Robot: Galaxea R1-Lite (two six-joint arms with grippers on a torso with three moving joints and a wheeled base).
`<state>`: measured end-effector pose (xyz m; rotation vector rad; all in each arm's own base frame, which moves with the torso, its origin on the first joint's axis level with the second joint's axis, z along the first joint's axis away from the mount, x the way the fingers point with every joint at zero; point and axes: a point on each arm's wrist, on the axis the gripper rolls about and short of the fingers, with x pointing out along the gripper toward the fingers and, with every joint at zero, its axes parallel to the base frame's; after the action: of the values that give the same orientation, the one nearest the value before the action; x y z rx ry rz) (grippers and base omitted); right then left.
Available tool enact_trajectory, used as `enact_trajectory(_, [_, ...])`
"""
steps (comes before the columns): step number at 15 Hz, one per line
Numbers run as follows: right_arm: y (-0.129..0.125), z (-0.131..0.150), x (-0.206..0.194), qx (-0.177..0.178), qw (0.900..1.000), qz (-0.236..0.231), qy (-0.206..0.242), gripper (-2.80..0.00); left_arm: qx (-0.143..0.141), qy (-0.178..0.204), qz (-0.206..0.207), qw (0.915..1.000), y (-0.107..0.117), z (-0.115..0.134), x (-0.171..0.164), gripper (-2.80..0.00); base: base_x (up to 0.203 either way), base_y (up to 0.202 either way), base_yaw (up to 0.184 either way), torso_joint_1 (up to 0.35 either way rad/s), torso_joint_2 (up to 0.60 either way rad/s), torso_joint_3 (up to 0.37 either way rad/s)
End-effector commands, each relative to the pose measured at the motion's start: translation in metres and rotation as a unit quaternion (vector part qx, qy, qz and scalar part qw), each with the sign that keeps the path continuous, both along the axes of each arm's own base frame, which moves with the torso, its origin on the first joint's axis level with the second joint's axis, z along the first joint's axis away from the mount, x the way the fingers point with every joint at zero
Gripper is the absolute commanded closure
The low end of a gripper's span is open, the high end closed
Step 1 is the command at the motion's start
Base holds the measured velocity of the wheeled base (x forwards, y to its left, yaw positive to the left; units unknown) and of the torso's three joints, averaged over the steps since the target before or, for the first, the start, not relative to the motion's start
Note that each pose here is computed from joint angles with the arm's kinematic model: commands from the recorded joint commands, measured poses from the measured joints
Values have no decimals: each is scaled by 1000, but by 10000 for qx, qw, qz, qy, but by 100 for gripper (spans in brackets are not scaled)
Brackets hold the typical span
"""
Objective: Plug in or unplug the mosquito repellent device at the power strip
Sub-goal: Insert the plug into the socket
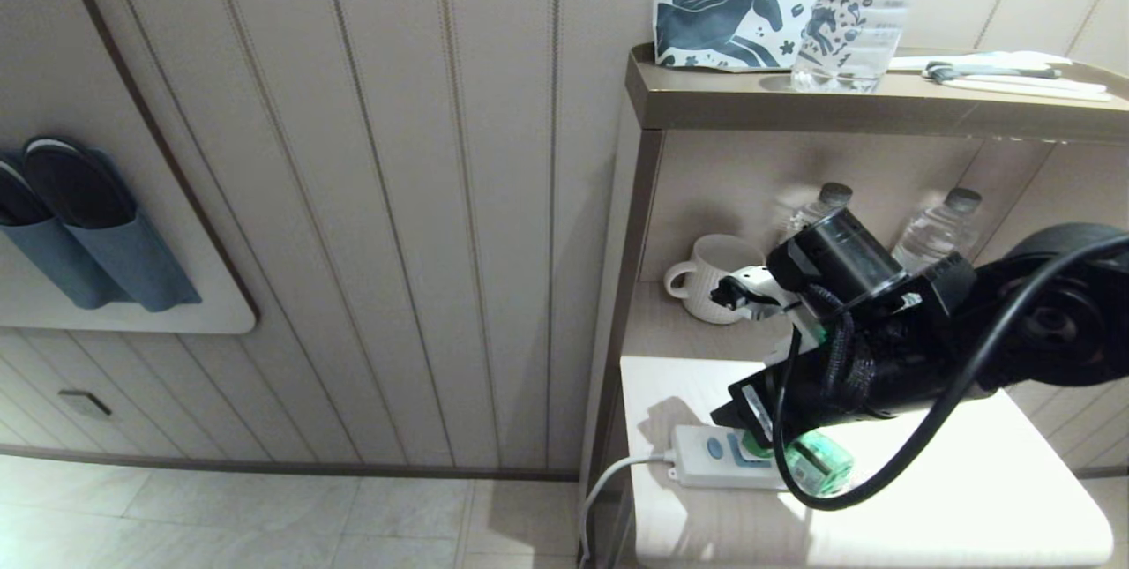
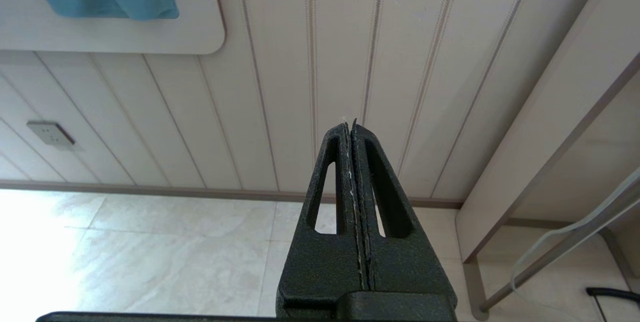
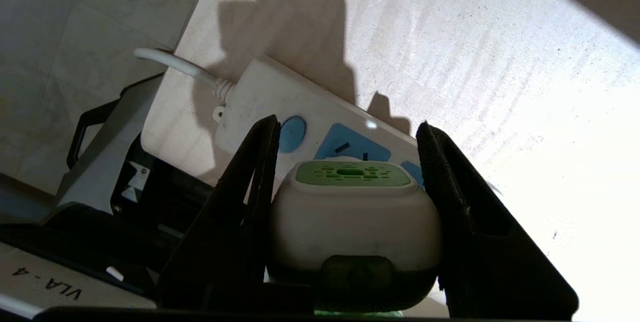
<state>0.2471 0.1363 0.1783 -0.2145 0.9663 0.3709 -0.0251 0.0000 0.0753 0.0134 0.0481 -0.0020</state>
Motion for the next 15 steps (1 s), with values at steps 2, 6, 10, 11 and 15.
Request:
enact_trajectory(2, [-5,-4,-6,-6,10000,-34,-10,0,2,4,1,10000,0,0,0,0,0,0,0,0,0,0])
enact_trajectory(6, [-6,-6,-15,-47,10000,5,21,0,2,5,1,10000,0,0,0,0,0,0,0,0,0,0])
enact_trajectory(10, [-5,-6,-19,-42,10000,37,-62,0,2,1,1,10000,0,0,0,0,0,0,0,0,0,0])
enact_trajectory(11, [-5,-7,-18,-45,10000,22,-57,0,2,-3,1,10000,0,0,0,0,0,0,0,0,0,0])
enact_trajectory(15, [-5,-12,-14,-56,10000,-17,-12,0,2,2,1,10000,0,0,0,0,0,0,0,0,0,0])
